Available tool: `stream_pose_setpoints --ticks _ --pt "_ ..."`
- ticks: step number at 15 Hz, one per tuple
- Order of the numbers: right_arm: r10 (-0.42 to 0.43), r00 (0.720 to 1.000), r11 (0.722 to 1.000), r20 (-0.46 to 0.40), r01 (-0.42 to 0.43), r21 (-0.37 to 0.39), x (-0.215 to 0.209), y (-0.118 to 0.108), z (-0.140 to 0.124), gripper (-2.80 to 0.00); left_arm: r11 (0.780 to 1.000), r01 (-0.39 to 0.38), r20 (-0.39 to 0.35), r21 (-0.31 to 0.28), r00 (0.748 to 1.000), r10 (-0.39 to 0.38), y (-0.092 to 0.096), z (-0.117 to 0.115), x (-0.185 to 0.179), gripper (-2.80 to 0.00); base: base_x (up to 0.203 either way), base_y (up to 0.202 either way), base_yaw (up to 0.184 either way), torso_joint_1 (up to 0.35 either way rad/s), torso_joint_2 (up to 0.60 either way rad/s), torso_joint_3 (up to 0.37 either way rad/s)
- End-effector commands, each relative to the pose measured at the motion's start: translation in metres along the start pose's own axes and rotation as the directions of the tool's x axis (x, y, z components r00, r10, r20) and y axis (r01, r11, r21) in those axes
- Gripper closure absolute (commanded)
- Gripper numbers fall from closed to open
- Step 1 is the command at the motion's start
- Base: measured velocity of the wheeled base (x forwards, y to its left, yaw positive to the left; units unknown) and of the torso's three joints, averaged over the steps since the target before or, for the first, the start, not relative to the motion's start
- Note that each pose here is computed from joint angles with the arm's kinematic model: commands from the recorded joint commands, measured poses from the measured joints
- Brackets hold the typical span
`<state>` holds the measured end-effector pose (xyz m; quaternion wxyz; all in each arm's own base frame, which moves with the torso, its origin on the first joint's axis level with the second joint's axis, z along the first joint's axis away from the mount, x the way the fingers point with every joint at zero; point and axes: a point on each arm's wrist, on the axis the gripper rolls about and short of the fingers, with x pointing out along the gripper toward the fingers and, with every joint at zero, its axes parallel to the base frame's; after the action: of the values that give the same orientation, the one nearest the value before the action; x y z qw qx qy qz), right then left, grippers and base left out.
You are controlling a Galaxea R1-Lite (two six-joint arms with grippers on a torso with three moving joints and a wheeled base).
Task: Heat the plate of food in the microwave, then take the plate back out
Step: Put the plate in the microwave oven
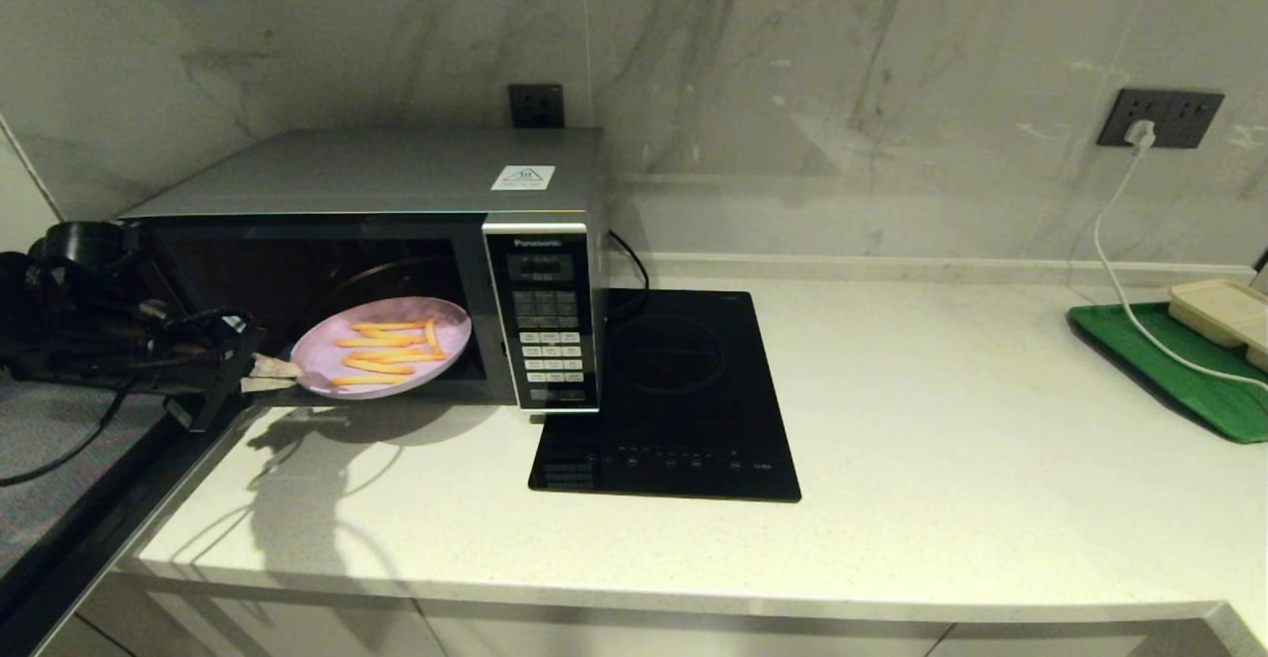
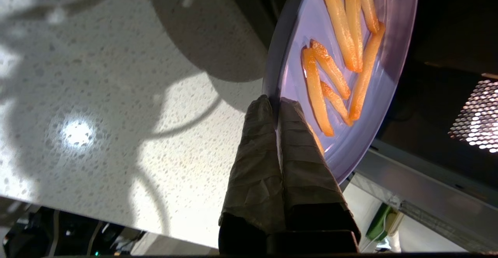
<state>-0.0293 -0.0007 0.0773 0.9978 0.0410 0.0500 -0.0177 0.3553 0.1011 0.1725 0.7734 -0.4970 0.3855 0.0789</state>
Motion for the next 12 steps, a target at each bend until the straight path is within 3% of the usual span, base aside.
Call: stream_pose_setpoints --ticks 1,5,12 --pt "-0.001 1.000 1.000 -0.001 0.001 0.001 0.000 0.000 0.000 0.00 1.000 0.010 0.006 0.001 1.000 -0.010 -0.001 0.001 0.000 0.00 0.000 0.000 0.000 0.000 0.00 0.000" --pt "0.001 1.000 1.000 -0.001 -0.001 0.001 0.000 0.000 0.000 0.00 1.000 0.024 0.017 0.009 1.000 -0.024 -0.001 0.003 0.005 0.00 0.000 0.000 0.000 0.000 0.00 0.000" --pt "0.001 1.000 1.000 -0.002 -0.001 0.001 0.000 0.000 0.000 0.00 0.997 0.041 0.036 -0.061 0.999 -0.039 0.003 0.011 0.024 0.00 0.000 0.000 0.000 0.000 0.00 0.000"
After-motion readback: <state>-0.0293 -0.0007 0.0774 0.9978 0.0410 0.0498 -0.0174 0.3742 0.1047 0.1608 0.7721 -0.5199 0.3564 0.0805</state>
